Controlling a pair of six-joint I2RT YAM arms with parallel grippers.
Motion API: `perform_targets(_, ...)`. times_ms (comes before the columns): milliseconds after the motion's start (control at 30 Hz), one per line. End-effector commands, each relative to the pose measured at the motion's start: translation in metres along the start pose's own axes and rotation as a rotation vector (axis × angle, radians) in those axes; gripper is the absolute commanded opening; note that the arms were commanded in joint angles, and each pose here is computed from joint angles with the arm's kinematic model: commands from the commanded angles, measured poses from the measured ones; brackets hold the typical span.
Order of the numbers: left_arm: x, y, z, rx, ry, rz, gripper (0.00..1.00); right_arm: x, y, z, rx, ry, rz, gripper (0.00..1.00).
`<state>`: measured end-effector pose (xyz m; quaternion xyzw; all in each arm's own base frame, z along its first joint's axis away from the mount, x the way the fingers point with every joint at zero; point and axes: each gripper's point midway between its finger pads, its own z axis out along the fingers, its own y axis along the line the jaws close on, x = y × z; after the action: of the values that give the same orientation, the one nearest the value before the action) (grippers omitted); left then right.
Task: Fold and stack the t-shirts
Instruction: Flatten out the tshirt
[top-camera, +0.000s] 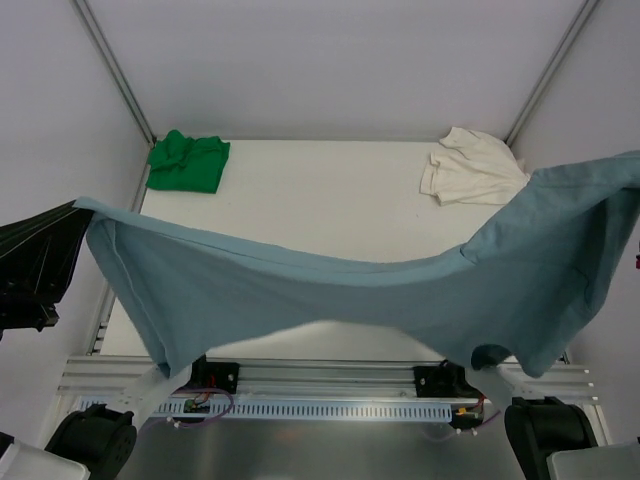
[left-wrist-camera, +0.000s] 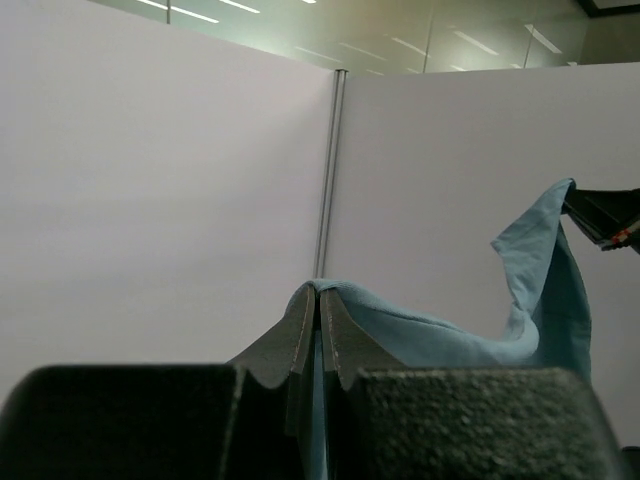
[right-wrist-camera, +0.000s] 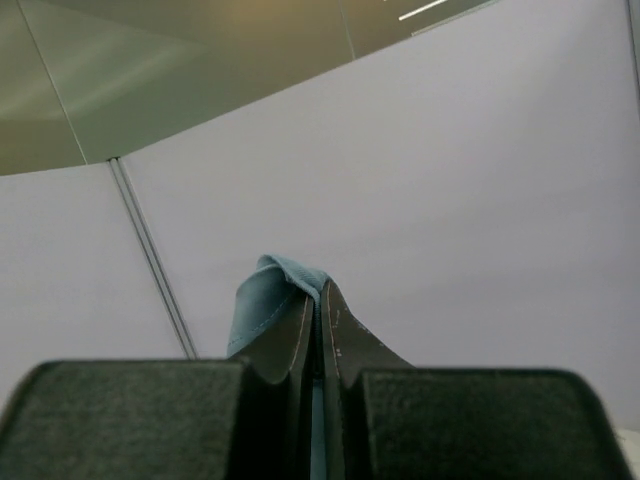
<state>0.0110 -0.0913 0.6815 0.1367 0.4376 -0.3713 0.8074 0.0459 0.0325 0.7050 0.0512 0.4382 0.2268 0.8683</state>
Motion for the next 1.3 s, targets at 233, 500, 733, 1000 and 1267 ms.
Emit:
perform_targets(233, 0.02, 0.026, 0.033, -0.039, 0.057, -0.042, 0.0, 0.067, -0.042, 0.062, 0.113, 0.174, 0.004, 0.0)
perform_targets(500, 0.097, 0.091, 0.068, -0.137, 0.198, -0.034, 0.0, 0.154, -0.094, 0.115, 0.209, 0.341, -0.029, 0.0)
perform_targets(733, 0.211, 0.174, 0.081, -0.283, 0.37, -0.006, 0.0, 0.302, -0.162, 0.15, 0.288, 0.56, -0.006, 0.0)
perform_targets(1000, 0.312, 0.273, 0.082, -0.496, 0.533, 0.107, 0.0, 0.495, -0.235, 0.206, 0.307, 0.793, 0.09, 0.01)
perform_targets(1267, 0.398, 0.347, 0.099, -0.584, 0.658, 0.113, 0.0, 0.628, -0.284, 0.246, 0.296, 0.844, 0.175, 0.0)
